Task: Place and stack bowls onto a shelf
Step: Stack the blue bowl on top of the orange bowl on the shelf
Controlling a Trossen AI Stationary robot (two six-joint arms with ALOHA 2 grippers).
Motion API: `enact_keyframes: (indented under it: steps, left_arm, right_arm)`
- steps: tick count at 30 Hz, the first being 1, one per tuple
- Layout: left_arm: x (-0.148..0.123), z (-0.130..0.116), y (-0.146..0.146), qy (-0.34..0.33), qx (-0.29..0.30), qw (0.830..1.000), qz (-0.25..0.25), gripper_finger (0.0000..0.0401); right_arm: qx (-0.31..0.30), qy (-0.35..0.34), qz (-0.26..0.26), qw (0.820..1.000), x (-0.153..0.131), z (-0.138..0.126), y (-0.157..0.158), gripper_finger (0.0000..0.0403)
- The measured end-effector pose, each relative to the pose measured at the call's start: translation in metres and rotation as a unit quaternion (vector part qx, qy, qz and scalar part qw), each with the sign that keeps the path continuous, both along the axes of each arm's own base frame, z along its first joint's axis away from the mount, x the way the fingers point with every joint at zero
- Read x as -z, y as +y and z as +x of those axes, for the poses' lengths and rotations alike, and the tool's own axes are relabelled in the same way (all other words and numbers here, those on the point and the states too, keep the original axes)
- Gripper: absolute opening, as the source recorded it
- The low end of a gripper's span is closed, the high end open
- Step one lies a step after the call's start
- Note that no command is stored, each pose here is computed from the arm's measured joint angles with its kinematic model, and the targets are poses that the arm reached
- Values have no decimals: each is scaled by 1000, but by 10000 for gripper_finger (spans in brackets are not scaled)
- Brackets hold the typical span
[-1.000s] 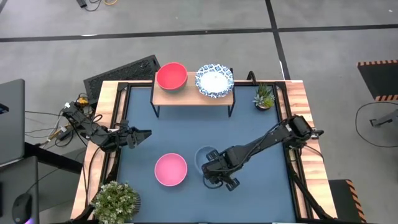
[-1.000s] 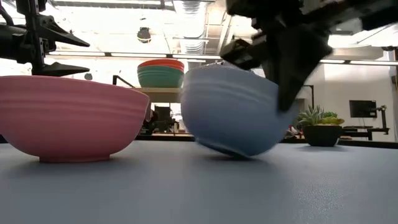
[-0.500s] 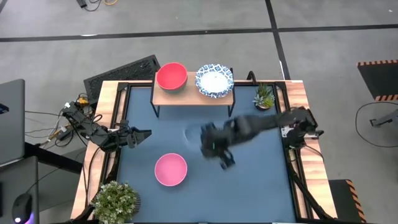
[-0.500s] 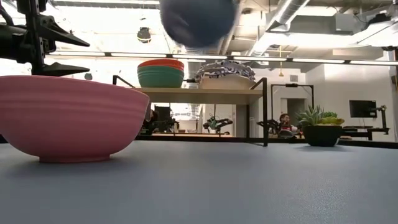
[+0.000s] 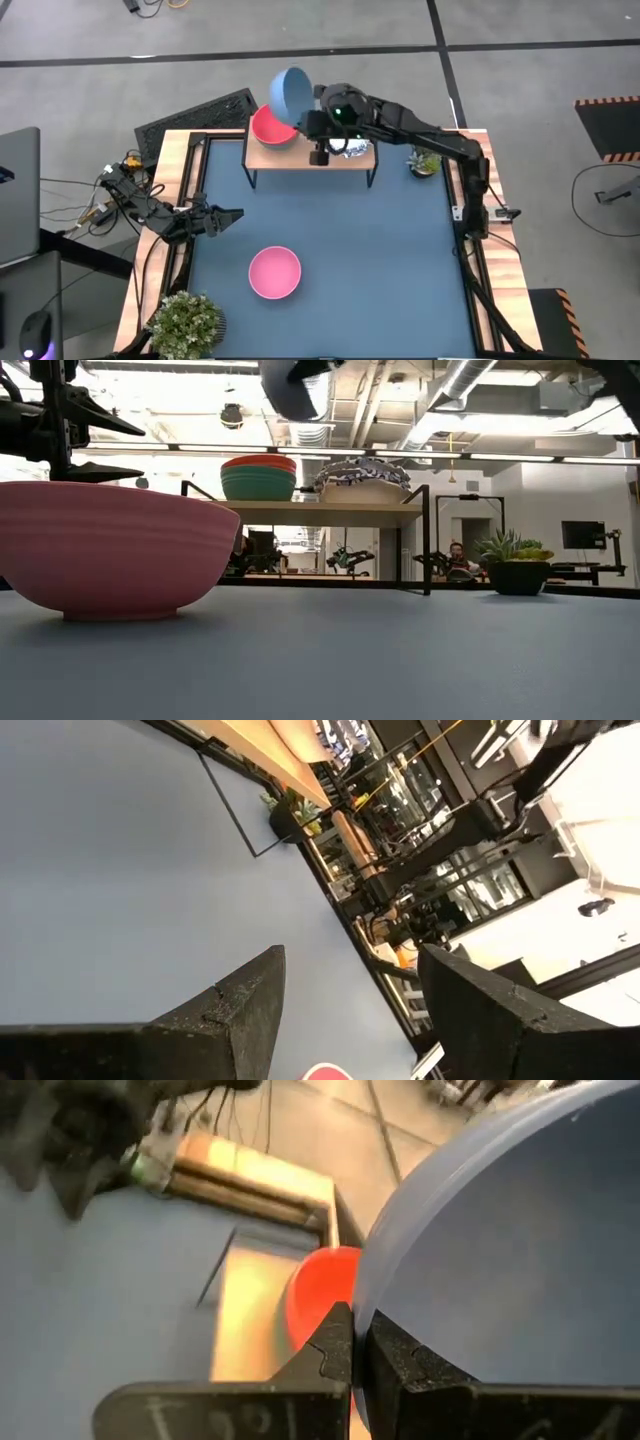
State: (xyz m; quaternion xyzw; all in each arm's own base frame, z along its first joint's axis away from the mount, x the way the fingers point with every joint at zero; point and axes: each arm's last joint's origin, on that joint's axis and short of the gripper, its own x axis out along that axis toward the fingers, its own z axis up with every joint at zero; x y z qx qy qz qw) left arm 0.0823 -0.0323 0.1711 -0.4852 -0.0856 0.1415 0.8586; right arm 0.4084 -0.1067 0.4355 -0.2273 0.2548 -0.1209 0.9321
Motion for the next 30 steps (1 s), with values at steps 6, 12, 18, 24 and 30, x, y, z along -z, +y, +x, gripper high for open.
enact_keyframes:
  steps: [6,12,18,24,30]
  left_arm:
    - [0,0,0,-2,-6,1000,-6,214]
    - [1,-1,2,-1,-28,1000,-10,214]
    - [1,-1,2,-1,-40,999,-13,214]
    - [1,-1,3,0,-55,998,-12,214]
    - [1,-1,3,0,-63,998,-12,214]
  right_arm:
    - [-11,27,-16,999,30,25,-17,27]
    - [-20,84,-21,996,56,36,-20,27]
    - [-17,104,-28,994,60,34,-26,27]
    - [-8,116,-28,993,62,29,-38,34]
    - [-14,113,-50,992,60,29,-43,88]
